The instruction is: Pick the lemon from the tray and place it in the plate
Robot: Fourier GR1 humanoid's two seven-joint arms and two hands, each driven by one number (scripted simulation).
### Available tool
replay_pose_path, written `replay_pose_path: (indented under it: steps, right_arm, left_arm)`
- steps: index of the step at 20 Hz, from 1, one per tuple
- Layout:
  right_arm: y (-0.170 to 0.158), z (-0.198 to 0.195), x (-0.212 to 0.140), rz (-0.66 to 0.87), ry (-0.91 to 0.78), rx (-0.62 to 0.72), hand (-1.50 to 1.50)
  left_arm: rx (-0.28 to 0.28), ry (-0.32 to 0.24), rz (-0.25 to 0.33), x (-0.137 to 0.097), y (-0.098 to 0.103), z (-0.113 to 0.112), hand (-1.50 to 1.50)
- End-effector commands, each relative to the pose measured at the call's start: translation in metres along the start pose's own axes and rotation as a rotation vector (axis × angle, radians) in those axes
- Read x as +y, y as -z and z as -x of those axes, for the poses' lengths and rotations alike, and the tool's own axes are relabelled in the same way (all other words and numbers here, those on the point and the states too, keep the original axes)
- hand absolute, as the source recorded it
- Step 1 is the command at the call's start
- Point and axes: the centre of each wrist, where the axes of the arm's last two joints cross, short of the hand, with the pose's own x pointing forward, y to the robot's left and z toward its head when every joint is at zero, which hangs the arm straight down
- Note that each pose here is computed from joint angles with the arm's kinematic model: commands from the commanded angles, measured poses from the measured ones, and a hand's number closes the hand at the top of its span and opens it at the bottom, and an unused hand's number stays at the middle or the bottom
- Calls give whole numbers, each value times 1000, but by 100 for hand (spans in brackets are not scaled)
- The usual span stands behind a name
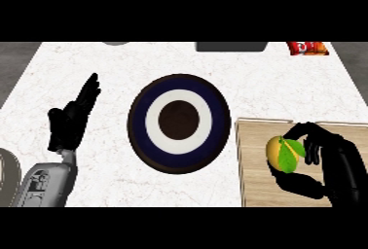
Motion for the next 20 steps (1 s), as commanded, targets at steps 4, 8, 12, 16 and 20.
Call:
replay_pose_path:
  steps: [4,8,12,16,20]
  right_arm:
    - [39,-56,33,-108,109,-21,150]
    - [74,-79,74,-135,140,-36,150]
    - [72,-94,106,-176,148,-12,150]
    - [99,-96,142,-217,-35,-2,150]
    - [99,-115,172,-253,-116,34,150]
  left_arm:
    - [1,6,1,-15,-11,11,0]
    - [4,-3,3,-4,13,-1,0]
    - [9,-5,18,-6,5,5,0]
    - [-9,3,10,-8,7,7,0]
    - [-32,17,17,-20,7,-2,0]
